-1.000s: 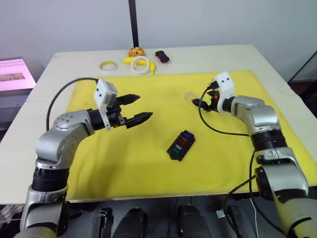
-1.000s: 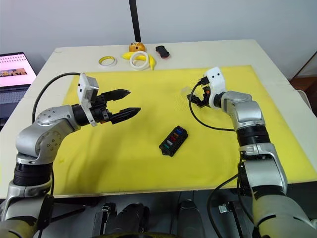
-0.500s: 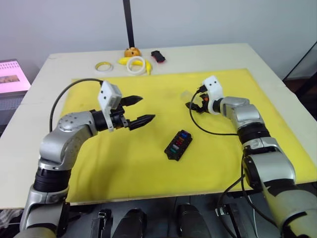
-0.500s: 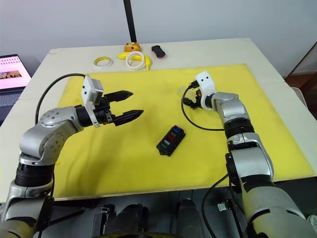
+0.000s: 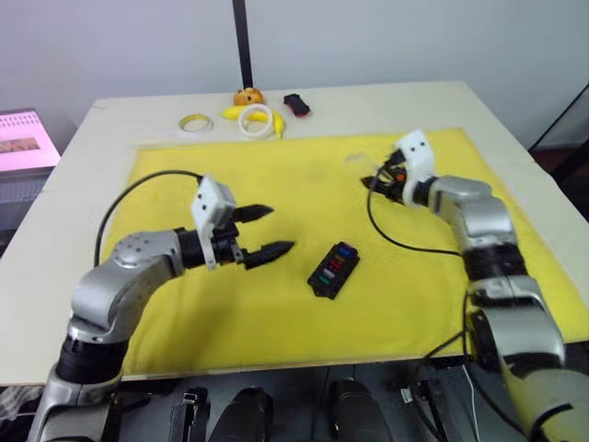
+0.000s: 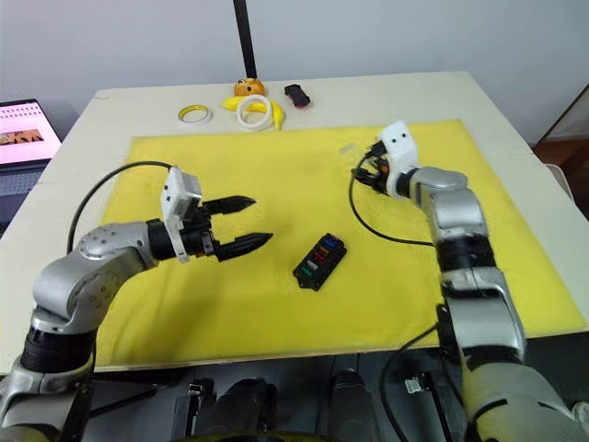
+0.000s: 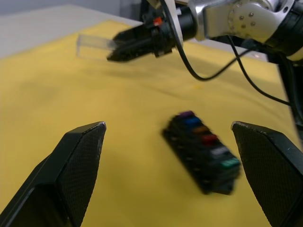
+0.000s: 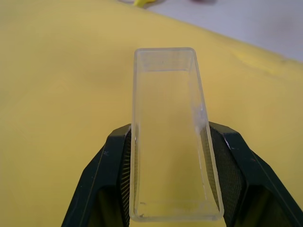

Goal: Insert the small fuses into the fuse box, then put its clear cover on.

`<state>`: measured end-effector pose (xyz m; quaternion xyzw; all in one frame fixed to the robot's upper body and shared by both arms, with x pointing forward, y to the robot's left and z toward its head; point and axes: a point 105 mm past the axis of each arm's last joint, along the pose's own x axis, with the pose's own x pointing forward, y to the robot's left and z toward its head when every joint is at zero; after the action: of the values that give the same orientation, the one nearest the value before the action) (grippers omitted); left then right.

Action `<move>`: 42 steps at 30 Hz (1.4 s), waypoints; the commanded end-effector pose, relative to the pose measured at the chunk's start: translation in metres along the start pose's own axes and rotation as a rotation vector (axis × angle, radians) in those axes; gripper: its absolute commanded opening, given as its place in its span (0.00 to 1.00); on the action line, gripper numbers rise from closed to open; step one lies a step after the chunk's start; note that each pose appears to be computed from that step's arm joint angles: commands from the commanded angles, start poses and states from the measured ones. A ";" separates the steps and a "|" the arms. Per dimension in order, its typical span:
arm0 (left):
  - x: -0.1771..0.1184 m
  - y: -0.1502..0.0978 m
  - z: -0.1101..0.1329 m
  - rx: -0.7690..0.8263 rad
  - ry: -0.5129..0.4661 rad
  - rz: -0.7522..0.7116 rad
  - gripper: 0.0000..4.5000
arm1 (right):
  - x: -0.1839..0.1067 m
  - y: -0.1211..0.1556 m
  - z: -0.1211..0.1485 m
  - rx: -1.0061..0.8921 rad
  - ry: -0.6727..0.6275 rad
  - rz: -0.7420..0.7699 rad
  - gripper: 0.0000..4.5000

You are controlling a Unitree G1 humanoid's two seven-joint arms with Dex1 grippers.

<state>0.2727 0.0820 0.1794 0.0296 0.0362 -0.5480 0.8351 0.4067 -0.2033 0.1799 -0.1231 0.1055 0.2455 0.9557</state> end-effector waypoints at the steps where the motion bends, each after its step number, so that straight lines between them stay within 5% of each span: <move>1: 0.012 -0.018 -0.008 -0.007 0.034 0.023 1.00 | -0.033 0.002 0.022 -0.017 -0.068 -0.024 0.38; 15: 0.053 -0.052 -0.048 -0.035 0.114 0.089 1.00 | -0.072 0.026 0.016 0.005 -0.032 -0.047 0.38; 42: 0.083 -0.040 -0.079 0.024 0.217 0.159 1.00 | -0.081 0.027 0.021 0.025 -0.036 -0.068 0.38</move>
<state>0.2630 -0.0023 0.0926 0.0911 0.1235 -0.4804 0.8635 0.3304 -0.2091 0.1998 -0.0975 0.1168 0.2169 0.9643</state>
